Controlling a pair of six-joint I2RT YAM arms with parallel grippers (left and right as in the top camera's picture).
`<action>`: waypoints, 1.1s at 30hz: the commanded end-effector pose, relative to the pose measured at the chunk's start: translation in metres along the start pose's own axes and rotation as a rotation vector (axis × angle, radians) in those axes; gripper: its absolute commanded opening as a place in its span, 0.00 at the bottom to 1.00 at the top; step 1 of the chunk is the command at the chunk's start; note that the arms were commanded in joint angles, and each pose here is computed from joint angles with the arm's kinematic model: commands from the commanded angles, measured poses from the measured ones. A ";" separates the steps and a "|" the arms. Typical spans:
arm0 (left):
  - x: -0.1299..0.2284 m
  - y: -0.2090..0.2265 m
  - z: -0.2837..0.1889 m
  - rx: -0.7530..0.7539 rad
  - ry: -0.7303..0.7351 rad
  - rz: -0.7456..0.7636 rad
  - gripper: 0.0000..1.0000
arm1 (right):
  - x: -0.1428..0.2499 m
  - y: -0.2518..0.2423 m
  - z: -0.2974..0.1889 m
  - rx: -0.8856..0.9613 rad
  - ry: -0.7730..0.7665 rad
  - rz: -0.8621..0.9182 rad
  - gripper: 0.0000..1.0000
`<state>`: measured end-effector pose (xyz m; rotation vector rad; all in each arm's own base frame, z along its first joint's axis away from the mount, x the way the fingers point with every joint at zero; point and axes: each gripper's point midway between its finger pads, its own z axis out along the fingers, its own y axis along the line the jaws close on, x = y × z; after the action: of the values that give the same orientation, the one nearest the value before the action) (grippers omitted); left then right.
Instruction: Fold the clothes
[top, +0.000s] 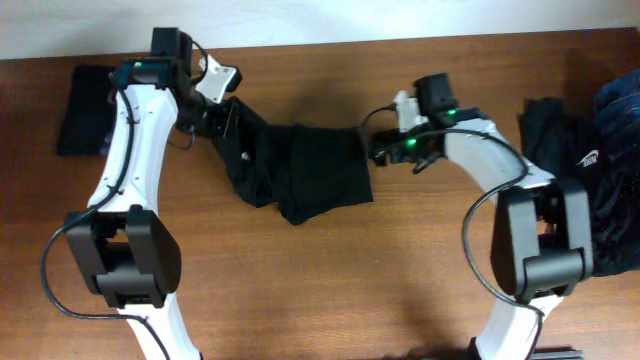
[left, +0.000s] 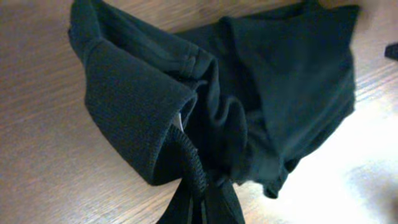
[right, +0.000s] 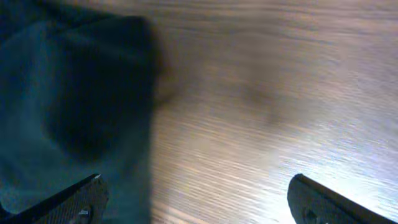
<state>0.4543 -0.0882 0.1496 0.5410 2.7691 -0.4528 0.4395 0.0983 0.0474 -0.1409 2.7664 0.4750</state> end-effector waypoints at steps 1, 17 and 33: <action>-0.012 -0.017 -0.019 -0.008 -0.047 0.021 0.01 | -0.007 -0.013 -0.010 -0.070 -0.013 0.093 0.97; -0.034 -0.109 0.003 0.055 -0.074 0.174 0.01 | -0.001 -0.039 -0.020 -0.078 -0.002 0.169 0.97; -0.062 -0.173 -0.018 0.056 -0.178 0.250 0.01 | 0.001 -0.039 -0.019 -0.075 0.005 0.169 0.97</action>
<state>0.4422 -0.2411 0.2070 0.7894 2.5451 -0.4982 0.4347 0.0524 0.0494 0.0813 2.7880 0.6047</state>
